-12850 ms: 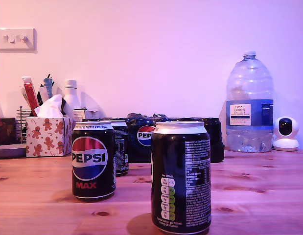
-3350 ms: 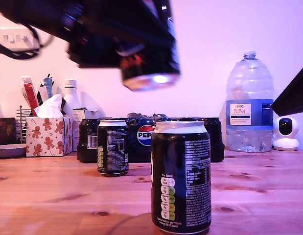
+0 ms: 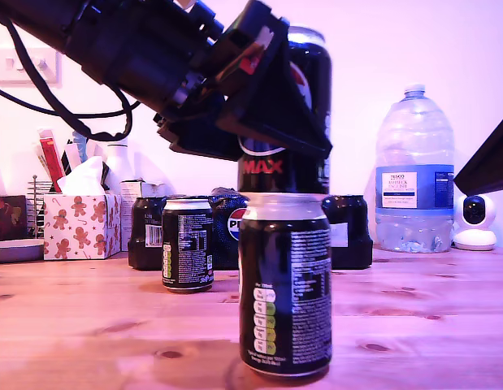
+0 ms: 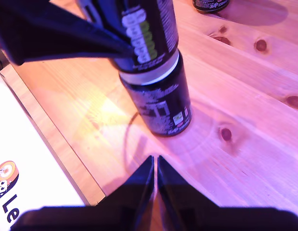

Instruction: Stack up the Pepsi cans on top of each other

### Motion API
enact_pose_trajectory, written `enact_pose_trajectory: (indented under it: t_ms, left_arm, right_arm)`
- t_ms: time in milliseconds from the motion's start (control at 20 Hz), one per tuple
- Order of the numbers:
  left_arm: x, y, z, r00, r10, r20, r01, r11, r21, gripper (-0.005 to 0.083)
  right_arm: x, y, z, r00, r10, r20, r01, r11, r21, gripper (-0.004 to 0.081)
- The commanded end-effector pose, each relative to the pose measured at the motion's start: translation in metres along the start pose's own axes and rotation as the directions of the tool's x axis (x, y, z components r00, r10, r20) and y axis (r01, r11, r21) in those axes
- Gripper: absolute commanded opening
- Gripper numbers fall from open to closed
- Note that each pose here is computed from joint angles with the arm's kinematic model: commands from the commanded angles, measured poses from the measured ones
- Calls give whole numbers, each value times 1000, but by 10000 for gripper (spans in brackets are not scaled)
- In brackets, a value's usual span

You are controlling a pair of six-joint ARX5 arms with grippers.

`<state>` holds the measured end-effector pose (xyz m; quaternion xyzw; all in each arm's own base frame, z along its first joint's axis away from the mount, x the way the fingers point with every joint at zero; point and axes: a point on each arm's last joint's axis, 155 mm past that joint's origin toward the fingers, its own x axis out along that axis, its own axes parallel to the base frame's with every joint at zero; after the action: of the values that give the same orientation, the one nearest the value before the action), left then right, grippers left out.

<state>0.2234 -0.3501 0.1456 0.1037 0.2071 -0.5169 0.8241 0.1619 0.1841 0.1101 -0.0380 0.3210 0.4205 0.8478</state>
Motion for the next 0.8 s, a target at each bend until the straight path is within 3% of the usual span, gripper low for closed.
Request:
enact_pose_trajectory:
  t_ms: [0,750]
  left_arm:
    - [-1,-5,14,999,-18,41,19,1000,-9,607]
    - [-1,-5,9,1000,-17,22,17,1000,-16,608]
  right_arm:
    - [2,1,-3,1000,8,-7,-8,1000,-2,-13]
    - [2,2,-3,1000,8,-6,-8,1000,-2,-13]
